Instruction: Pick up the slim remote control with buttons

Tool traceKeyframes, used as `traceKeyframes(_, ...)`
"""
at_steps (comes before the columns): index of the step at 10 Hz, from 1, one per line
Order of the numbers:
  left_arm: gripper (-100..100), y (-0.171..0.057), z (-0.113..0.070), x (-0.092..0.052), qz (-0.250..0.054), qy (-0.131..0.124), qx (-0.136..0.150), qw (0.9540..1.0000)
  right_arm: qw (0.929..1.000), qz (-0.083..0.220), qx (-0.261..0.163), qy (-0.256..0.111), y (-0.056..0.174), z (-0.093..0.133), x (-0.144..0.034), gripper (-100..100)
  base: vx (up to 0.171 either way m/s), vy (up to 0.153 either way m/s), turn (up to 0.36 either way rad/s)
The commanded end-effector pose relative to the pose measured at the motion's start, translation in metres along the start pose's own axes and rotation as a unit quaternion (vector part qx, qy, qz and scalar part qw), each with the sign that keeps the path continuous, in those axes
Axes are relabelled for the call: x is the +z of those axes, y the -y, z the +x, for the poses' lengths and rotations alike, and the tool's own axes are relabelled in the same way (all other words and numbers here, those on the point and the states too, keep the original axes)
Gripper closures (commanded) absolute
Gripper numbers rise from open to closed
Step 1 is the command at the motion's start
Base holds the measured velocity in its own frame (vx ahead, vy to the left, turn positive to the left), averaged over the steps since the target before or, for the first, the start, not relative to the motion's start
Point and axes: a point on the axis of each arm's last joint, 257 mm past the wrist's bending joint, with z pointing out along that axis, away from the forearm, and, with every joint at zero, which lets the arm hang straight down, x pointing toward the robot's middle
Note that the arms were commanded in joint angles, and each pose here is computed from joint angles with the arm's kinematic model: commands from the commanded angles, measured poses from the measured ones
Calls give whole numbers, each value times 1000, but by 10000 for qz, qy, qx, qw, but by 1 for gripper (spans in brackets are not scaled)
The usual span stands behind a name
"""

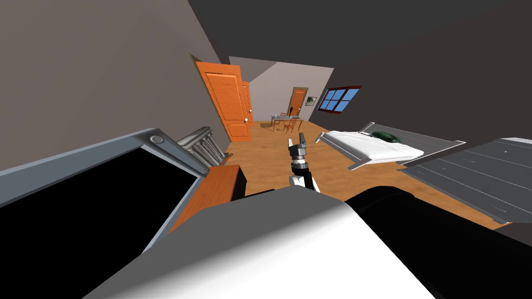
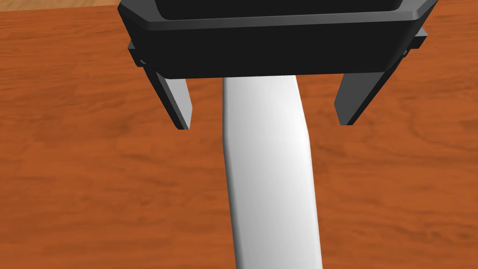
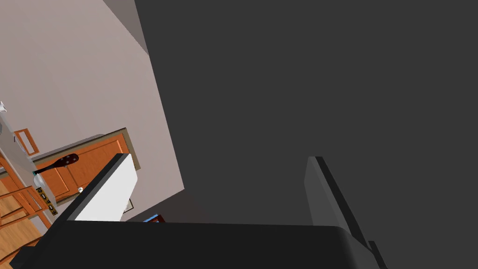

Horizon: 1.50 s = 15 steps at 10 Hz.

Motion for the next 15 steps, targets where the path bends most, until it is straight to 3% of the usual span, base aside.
traceKeyframes(1, -100, 7, -12, 5, 42, 177, -191, 9997, 10000, 0, 0, 0, 0, 0, 0, 0, -10, 21, -86)
traceKeyframes(2, -100, 4, -6, 3, 23, 96, -106, 9999, 10000, 0, 0, 0, 0, 0, 0, 0, -6, 12, -24)
traceKeyframes(3, 0, 5, -7, 3, 26, 111, -122, 9999, 10000, 0, 0, 0, 0, 0, 0, 0, 0, 0, 0)
traceKeyframes(4, -100, 3, -17, 13, 18, 105, -73, 9999, 10000, 0, 0, 0, 0, 0, 0, 0, 16, 34, 70)
traceKeyframes(7, -100, 1, -30, 24, 10, 101, -9, 9999, 10000, 0, 0, 0, 0, 0, 0, 0, 5, 4, 13)
traceKeyframes(8, -100, 1, -28, 21, 12, 109, -27, 9999, 10000, 0, 0, 0, 0, 0, 0, 0, 0, 0, 0)
traceKeyframes(9, 100, 1, -28, 22, 11, 101, -22, 9999, 10000, 0, 0, 0, 0, 0, 0, 0, 0, 0, 0)
traceKeyframes(13, 100, 2, -28, 22, 14, 103, -24, 9999, 10000, 0, 0, 0, 0, 0, 0, 0, 0, 0, 0)
traceKeyframes(14, 0, 2, -28, 22, 14, 103, -24, 9999, 10000, 0, 0, 0, 0, 0, 0, 0, 0, 0, 0)
traceKeyframes(15, 100, 3, -17, 13, 18, 105, -73, 9999, 10000, 0, 0, 0, 0, 0, 0, 0, -2, 8, -19)
